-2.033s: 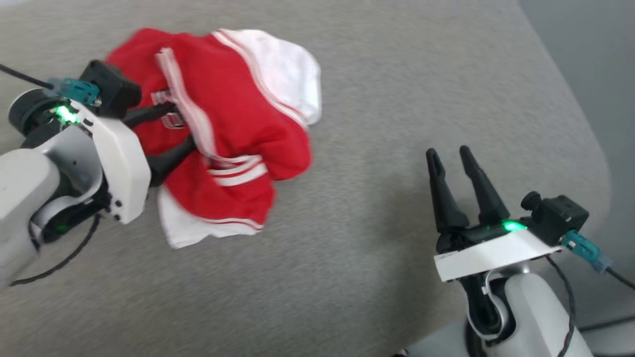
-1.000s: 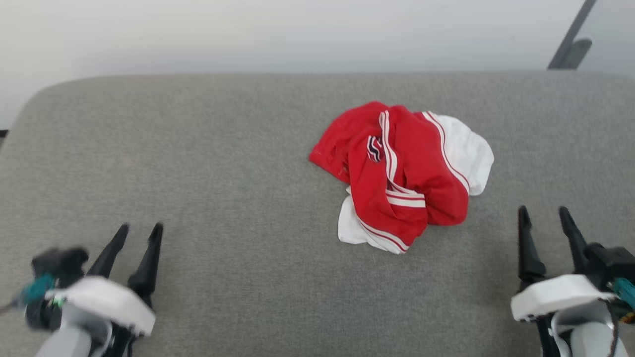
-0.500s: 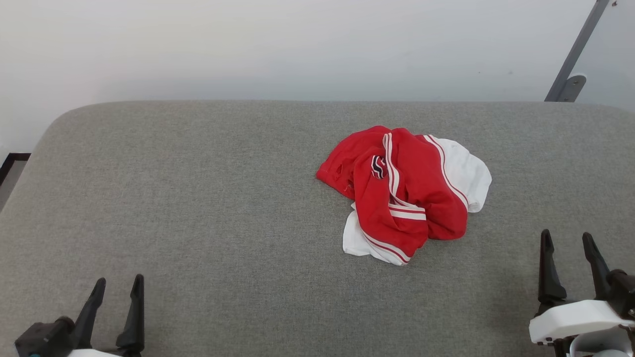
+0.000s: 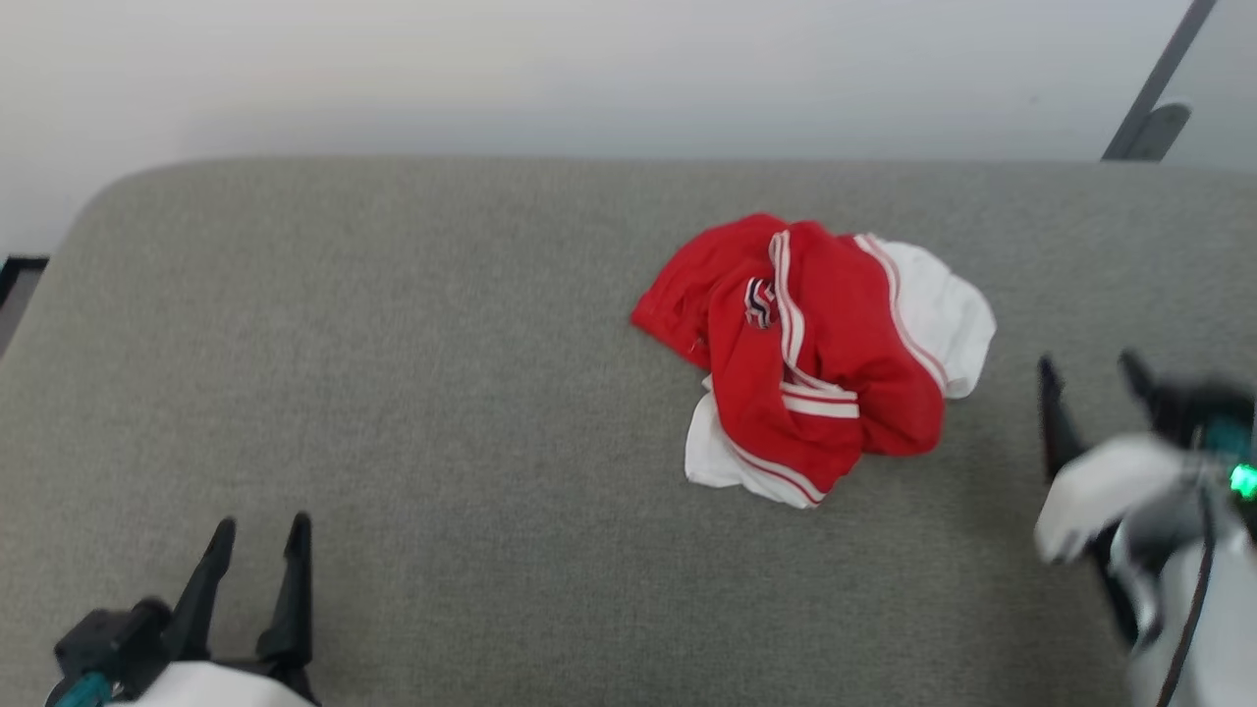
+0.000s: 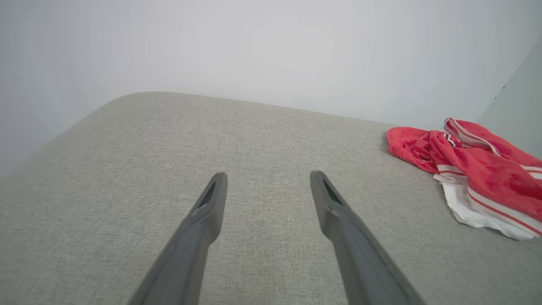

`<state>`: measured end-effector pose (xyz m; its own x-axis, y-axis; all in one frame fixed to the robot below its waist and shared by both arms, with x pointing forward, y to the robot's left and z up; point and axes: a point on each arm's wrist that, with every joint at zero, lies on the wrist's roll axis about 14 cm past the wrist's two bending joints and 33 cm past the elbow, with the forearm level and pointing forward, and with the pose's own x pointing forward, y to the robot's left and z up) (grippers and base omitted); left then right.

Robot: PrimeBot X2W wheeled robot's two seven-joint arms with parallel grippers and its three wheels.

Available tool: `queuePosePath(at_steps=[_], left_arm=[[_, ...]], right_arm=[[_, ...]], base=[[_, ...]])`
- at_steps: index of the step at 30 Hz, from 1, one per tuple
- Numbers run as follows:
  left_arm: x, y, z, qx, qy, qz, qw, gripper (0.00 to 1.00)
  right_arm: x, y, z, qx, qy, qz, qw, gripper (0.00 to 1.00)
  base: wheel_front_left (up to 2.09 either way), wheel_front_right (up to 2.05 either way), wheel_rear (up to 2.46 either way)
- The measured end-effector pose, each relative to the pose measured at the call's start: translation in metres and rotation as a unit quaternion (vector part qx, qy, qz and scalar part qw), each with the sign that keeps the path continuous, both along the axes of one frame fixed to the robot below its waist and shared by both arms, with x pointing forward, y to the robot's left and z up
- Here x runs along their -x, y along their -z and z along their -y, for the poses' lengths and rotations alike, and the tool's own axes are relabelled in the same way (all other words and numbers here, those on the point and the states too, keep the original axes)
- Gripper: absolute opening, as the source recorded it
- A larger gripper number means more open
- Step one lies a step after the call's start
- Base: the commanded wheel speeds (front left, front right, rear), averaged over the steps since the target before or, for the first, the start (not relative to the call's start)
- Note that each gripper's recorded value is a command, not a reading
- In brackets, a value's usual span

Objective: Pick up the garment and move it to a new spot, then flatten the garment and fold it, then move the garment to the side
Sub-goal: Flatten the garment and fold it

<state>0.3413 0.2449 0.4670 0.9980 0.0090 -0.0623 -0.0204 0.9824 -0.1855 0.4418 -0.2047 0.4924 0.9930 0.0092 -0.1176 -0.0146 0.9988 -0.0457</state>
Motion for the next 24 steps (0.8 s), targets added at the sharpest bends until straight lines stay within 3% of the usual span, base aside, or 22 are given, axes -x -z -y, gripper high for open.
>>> queuePosePath(at_steps=[8,11,18,24], left_arm=[[-0.015,0.011,0.003,0.019,-0.004,-0.016,1.000,1.00],[-0.016,0.019,0.000,0.027,-0.013,-0.027,0.999,1.00],[-0.020,0.033,-0.015,0.034,-0.041,-0.051,0.997,1.00],[-0.020,0.043,-0.024,0.035,-0.056,-0.067,0.996,1.00]], right_arm=[[-0.058,0.026,0.000,0.040,-0.017,-0.177,0.983,1.00],[-0.070,0.047,0.000,0.048,-0.020,-0.265,0.963,1.00],[-0.077,0.101,-0.020,0.055,-0.042,-0.430,0.900,1.00],[-0.088,0.118,-0.026,0.045,-0.037,-0.454,0.889,0.98]], base=[[0.00,0.00,0.00],[0.00,0.00,0.00],[0.00,0.00,0.00],[0.00,0.00,0.00]])
